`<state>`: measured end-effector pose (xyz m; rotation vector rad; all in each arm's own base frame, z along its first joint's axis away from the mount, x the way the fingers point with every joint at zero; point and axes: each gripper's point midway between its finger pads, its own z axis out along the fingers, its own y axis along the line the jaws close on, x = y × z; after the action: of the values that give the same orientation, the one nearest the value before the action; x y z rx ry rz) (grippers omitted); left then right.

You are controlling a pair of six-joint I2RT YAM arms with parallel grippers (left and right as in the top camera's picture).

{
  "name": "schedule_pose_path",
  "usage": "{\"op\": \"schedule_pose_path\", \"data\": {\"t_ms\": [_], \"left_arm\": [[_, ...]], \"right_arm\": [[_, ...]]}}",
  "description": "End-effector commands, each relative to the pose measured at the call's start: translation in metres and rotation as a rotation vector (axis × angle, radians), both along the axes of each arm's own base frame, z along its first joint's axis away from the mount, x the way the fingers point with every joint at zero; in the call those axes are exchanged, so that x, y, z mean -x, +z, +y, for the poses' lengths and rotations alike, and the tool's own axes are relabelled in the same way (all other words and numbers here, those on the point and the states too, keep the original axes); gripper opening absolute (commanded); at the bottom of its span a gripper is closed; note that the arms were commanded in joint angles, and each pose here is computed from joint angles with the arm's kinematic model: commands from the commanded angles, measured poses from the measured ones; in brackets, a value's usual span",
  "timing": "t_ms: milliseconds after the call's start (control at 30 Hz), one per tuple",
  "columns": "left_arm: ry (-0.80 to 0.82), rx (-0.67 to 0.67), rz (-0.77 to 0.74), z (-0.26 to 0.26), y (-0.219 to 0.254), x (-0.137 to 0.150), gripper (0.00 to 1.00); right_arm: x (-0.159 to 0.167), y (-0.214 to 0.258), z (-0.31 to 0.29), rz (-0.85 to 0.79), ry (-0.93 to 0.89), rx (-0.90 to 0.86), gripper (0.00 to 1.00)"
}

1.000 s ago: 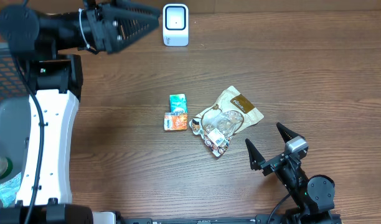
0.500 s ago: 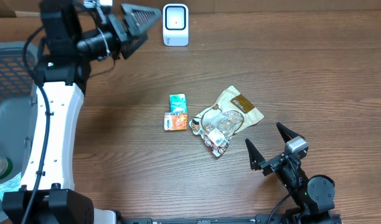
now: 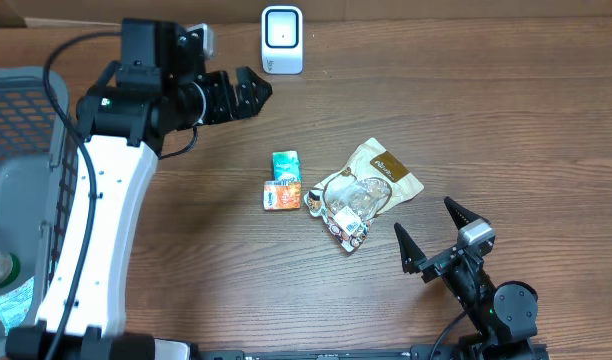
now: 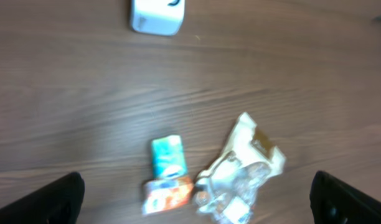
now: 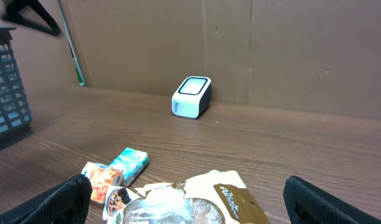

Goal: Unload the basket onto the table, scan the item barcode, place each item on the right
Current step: 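Lower the left gripper into the grey basket above the green wipes pack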

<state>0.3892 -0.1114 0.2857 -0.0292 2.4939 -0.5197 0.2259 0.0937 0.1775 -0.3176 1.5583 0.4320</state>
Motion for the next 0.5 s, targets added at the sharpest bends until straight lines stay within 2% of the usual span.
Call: {"op": "schedule_pose_path", "data": {"t_ms": [0,133,200,233,333,400,467], "left_arm": [[0.023,-0.294,-0.224,0.023,0.074,0.022,1.00],[-0.122,-0.341,-0.294,0.005,0.106,0.053,1.00],[-0.138,-0.364,-0.316,0.010,0.119,0.065,1.00],[-0.090,-0.366,-0.314,0.020,0.126,0.070,1.00],[0.215,-0.358,-0.266,0.079,0.144,0.086,0.99],[0.415,-0.361,-0.226,0.119,0.149,0.101,0.89],[0.611,-0.391,-0.176,0.162,0.149,0.121,0.85]], "right_arm": [[0.000,-0.002,0.001,-0.002,0.002,-0.004,1.00],[0.000,-0.002,0.001,-0.002,0.002,-0.004,1.00],[0.000,-0.002,0.001,-0.002,0.002,-0.004,1.00],[0.000,-0.002,0.001,-0.002,0.002,-0.004,1.00],[0.000,-0.002,0.001,-0.002,0.002,-0.004,1.00],[0.000,-0.002,0.001,-0.002,0.002,-0.004,1.00],[0.000,-0.002,0.001,-0.002,0.002,-0.004,1.00]]}}
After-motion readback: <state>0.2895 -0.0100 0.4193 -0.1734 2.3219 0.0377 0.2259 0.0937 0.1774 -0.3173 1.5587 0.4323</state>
